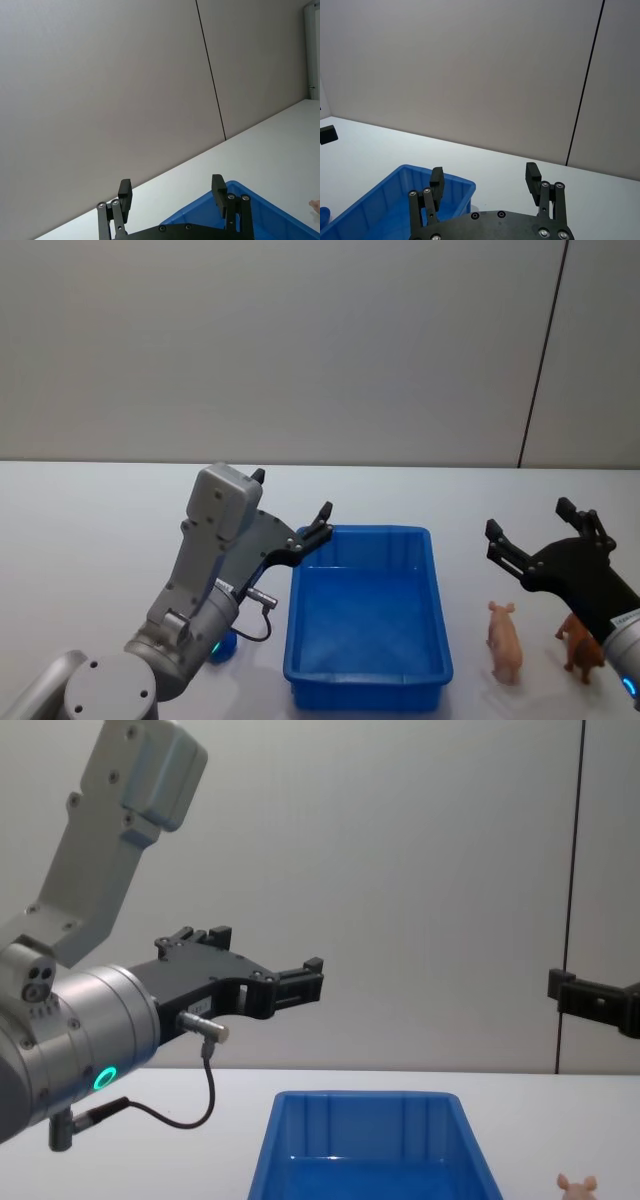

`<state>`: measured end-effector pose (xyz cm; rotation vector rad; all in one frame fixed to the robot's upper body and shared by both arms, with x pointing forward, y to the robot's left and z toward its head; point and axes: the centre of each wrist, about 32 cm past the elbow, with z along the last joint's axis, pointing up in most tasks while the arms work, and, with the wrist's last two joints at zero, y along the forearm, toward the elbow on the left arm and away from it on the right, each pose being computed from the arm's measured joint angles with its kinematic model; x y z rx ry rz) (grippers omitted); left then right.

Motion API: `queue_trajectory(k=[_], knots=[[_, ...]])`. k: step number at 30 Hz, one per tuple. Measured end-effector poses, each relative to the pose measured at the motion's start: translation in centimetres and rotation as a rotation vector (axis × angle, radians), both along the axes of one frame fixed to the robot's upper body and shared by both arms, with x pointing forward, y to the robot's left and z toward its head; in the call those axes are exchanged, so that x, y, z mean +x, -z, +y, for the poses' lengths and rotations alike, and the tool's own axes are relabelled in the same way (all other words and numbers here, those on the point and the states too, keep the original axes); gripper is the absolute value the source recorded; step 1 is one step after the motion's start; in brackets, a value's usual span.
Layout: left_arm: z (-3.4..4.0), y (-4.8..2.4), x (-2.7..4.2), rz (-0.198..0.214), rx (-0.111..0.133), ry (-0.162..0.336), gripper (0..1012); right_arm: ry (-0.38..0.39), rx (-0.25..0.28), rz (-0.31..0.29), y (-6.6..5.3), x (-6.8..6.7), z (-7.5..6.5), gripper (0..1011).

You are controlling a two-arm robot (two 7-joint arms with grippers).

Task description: Pick up the two dolls from the table and place them into the box.

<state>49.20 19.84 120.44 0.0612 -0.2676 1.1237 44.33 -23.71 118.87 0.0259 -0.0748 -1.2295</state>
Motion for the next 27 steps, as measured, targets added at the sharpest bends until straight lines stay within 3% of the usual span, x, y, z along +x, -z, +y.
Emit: queue_trajectory(k=[13, 27], knots=[[0.0, 0.0, 0.0, 0.0, 0.0, 0.0, 1004, 0.002, -0.003, 0.006, 0.0, 0.1, -0.3, 1001], [0.0, 0.0, 0.0, 0.0, 0.0, 0.0, 1003, 0.016, -0.054, 0.102, 0.5, 0.4, -2.3, 1001]])
